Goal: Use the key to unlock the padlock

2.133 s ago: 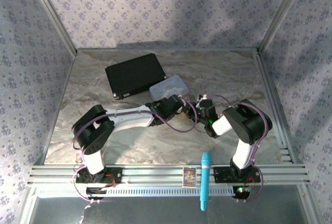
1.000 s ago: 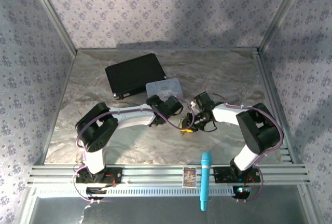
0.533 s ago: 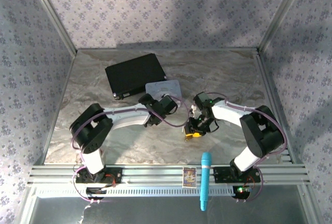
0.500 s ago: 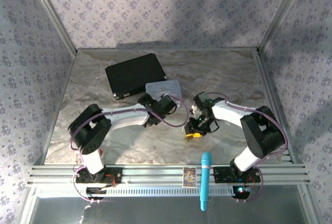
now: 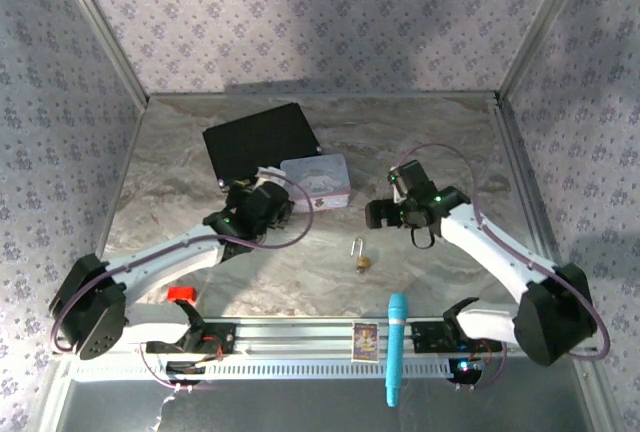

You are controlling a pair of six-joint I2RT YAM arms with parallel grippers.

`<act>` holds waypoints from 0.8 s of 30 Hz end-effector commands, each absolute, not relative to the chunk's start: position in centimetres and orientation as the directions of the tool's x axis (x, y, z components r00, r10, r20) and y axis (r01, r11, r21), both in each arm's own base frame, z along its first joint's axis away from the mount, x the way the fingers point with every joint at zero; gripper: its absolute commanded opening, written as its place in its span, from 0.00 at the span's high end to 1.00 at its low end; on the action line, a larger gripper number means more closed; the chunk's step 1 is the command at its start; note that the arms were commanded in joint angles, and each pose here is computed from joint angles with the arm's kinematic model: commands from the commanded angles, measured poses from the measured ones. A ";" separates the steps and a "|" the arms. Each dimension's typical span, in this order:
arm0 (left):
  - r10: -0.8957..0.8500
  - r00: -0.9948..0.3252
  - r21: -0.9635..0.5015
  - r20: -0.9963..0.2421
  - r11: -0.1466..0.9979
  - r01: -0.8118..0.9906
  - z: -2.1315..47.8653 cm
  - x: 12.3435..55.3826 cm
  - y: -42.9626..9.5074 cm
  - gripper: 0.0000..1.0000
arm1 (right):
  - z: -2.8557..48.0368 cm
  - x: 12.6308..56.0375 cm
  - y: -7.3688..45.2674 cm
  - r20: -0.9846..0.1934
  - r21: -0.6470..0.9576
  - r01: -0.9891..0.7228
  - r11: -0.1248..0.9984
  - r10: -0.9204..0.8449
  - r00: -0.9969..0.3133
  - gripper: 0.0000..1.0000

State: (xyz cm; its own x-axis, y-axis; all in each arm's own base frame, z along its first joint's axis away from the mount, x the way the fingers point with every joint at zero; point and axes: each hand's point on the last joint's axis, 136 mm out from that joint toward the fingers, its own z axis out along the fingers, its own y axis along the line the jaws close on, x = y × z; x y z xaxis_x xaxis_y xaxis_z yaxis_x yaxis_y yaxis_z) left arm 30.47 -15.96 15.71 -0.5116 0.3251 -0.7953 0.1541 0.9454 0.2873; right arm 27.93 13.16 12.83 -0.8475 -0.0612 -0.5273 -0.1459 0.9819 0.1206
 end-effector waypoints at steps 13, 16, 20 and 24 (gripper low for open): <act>-0.002 -0.357 0.146 -0.934 0.911 -0.387 15.5 33.2 2.0 0.00 | 13.7 35.3 -3.1 -0.875 -0.081 0.201 0.976 0.027 -0.483 0.01; -0.106 -0.347 0.060 -0.932 0.898 -0.436 12.9 33.7 4.4 0.00 | 12.8 35.9 -3.3 -0.919 0.020 0.174 0.985 0.087 -0.386 0.01; -0.182 -0.281 -0.060 -0.942 0.917 -0.393 11.9 35.2 5.4 0.00 | 11.2 36.2 -3.9 -0.937 -0.012 0.196 0.981 0.057 -0.345 0.04; -0.252 -0.323 -0.126 -0.912 0.923 -0.364 11.1 36.3 6.4 0.00 | 10.8 37.0 -2.9 -0.941 -0.053 0.139 0.989 -0.003 -0.338 0.04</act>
